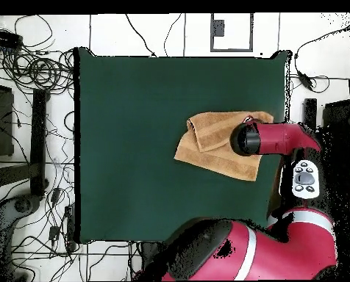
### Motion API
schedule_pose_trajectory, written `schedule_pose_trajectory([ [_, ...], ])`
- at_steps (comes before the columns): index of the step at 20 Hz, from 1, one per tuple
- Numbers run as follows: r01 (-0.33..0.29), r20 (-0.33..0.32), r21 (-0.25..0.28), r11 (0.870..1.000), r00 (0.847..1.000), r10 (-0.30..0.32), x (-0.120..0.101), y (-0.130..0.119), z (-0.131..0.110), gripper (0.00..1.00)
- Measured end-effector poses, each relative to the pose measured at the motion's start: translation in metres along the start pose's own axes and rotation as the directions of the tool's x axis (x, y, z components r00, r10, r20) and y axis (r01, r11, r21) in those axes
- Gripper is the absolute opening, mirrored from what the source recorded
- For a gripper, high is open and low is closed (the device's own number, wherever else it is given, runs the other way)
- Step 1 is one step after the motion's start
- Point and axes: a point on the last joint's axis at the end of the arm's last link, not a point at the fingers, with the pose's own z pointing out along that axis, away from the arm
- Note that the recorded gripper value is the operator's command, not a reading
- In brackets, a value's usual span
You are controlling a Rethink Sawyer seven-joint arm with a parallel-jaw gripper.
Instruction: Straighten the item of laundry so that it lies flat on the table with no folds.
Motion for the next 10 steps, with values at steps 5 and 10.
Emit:
schedule_pose_trajectory([
  [5,-0.055,-0.101,0.049,0.997,0.993,0.06,0.0016,-0.0012,-0.0066,0.0],
  [10,-0.074,-0.141,0.064,0.995,0.986,0.083,0.0048,-0.0007,-0.0082,0.0],
])
